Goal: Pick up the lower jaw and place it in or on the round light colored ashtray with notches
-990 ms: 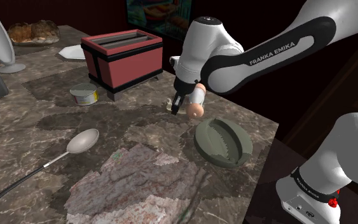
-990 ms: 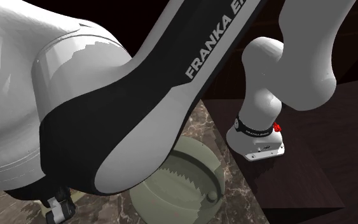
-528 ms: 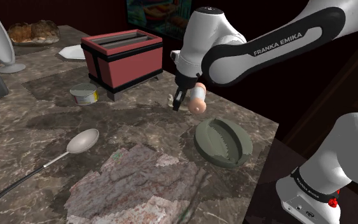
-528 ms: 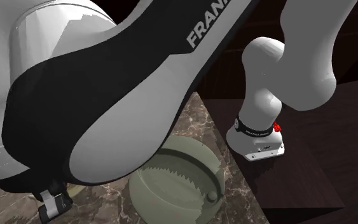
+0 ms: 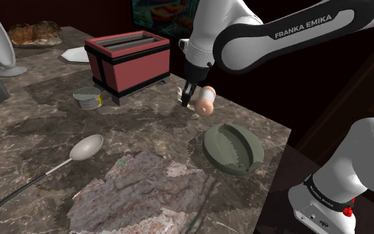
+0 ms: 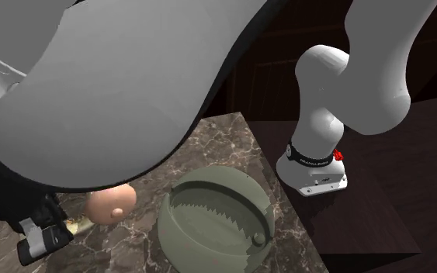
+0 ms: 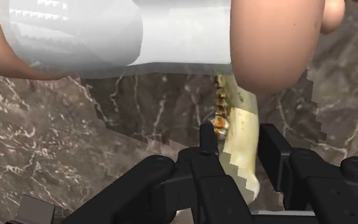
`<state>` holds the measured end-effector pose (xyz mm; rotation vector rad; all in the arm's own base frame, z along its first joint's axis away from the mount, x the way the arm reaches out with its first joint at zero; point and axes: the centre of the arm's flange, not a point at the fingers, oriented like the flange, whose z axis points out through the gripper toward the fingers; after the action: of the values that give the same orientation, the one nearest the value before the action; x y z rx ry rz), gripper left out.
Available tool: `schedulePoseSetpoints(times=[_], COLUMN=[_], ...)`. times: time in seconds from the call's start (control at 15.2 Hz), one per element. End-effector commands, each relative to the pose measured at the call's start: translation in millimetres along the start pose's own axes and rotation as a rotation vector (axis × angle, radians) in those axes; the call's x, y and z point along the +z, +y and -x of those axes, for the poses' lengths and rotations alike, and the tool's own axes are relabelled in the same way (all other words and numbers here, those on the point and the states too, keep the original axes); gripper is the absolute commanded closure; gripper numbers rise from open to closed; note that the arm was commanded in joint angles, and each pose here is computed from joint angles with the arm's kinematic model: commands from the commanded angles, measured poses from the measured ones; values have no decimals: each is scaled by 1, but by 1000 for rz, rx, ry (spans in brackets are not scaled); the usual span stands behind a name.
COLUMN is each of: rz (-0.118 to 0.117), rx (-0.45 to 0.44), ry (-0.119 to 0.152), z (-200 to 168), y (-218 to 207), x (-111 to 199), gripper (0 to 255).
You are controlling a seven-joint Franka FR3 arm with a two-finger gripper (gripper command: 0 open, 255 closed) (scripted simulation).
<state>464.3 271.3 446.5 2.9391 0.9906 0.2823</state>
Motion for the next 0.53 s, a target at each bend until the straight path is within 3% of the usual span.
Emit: schedulePoseSetpoints(times=[0.0, 0.26, 0.46], rz=[0, 0, 0], rx=[0, 0, 0], ry=[0, 0, 0], z=[-2, -5, 26], y=[1, 3, -21], x=[-10, -31, -39], gripper=[255, 255, 255])
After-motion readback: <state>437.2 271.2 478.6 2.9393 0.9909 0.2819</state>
